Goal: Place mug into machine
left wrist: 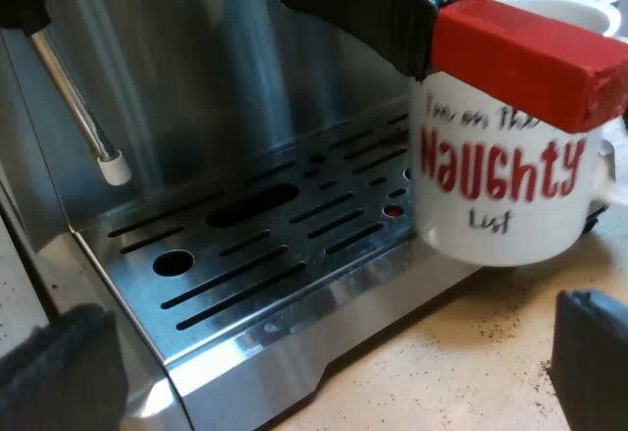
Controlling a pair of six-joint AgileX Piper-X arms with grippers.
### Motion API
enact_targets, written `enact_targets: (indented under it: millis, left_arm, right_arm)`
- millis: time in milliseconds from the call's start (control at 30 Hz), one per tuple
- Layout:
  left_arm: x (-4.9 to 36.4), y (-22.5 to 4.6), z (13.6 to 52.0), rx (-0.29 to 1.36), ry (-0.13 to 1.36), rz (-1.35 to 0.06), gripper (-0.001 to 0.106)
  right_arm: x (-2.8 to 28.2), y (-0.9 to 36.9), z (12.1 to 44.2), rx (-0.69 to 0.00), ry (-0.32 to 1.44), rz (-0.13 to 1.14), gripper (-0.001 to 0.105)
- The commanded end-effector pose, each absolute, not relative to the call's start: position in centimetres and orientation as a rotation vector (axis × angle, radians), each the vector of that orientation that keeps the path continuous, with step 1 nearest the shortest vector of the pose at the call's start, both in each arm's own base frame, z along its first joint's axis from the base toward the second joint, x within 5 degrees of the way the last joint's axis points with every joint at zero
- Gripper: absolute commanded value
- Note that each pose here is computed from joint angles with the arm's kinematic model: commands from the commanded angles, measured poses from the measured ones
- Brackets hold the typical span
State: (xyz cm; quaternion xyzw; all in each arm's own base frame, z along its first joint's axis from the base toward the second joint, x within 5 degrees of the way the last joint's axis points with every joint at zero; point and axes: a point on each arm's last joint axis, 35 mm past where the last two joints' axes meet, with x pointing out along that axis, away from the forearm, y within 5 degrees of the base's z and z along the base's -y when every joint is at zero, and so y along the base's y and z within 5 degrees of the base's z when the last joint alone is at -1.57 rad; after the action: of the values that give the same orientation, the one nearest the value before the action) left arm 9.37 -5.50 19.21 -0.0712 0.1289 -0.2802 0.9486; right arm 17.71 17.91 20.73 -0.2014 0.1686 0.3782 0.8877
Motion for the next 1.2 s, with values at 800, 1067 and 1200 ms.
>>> enact_targets:
  millis: [800, 1067, 1200]
  left_arm:
    - [9.4, -5.5, 19.4, -0.156, 0.252, -0.566, 0.089]
    - [9.4, -5.5, 19.4, -0.156, 0.252, -0.566, 0.089]
    - [9.4, -5.5, 19.4, -0.156, 0.252, -0.566, 0.089]
  right_arm:
    - [22.8, 22.5, 20.3, -0.36, 0.27, 0.667, 0.01]
    - [22.5, 22.7, 20.5, -0.345, 0.267, 0.672, 0.047]
    - [21.9, 22.8, 21.7, -0.331, 0.231, 0.683, 0.047]
